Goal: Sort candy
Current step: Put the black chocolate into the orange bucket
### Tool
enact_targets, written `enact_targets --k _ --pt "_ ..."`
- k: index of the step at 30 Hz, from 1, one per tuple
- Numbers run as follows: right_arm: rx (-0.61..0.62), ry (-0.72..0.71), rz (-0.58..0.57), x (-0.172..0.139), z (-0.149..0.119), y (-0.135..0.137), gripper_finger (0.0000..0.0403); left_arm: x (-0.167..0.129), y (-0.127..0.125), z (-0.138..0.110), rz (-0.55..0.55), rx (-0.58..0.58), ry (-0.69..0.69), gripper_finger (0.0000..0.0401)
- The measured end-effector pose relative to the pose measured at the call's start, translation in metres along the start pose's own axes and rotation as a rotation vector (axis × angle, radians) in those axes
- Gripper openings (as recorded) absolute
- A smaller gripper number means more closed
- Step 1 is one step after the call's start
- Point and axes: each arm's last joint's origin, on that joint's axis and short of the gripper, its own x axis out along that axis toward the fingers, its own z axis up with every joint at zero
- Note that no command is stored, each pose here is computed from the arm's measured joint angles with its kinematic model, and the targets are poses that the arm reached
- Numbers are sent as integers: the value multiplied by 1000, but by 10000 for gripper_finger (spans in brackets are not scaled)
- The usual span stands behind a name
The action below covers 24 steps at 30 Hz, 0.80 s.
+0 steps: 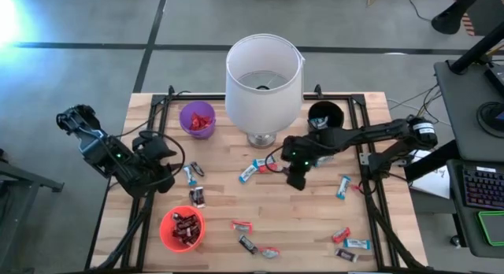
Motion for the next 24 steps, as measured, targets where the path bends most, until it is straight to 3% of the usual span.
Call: enact_targets --k 8,16,24 --pt "-103 -244 137 -9 47 46 17 11 -17 -2 -100 -41 -48 179" --pt "-183 -290 164 10 97 77 17 20 -37 -2 -248 74 -160 178" --pt "-268 -376 206 6 138 109 18 29 -41 -10 -344 93 -177 178"
